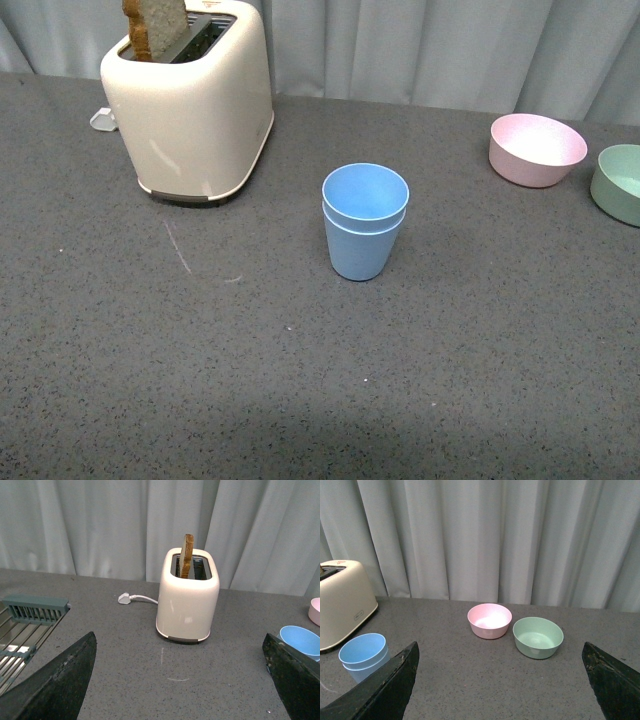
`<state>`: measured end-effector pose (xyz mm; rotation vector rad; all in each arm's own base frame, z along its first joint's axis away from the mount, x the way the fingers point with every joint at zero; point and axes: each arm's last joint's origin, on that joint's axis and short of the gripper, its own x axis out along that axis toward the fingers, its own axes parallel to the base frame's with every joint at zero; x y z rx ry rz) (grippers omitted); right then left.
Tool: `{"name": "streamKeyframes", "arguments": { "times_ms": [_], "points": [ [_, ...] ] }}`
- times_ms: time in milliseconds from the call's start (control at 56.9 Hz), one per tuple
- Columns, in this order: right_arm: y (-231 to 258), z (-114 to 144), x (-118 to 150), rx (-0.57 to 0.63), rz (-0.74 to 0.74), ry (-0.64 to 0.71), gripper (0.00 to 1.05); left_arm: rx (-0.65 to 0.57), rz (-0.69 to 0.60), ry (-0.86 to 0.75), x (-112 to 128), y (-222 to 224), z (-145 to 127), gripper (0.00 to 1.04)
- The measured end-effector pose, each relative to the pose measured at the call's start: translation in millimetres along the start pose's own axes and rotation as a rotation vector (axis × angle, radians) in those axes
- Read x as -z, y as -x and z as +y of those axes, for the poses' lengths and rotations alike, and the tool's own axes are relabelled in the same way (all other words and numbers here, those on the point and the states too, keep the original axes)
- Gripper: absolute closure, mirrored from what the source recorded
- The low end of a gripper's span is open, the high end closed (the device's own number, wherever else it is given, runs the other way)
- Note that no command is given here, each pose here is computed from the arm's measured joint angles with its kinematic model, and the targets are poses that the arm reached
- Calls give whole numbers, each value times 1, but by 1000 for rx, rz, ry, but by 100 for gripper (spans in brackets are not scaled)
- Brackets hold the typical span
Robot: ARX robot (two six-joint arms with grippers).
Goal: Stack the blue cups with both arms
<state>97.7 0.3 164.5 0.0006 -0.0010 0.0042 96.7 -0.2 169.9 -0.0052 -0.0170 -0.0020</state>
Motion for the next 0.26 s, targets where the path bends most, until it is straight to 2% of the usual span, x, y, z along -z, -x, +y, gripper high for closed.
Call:
{"name": "streamKeyframes", "arguments": {
  "times_ms": [264],
  "points": [
    [0,0,0,0,0,0,10,0,0,0,0,0,0,7]
  ]
}}
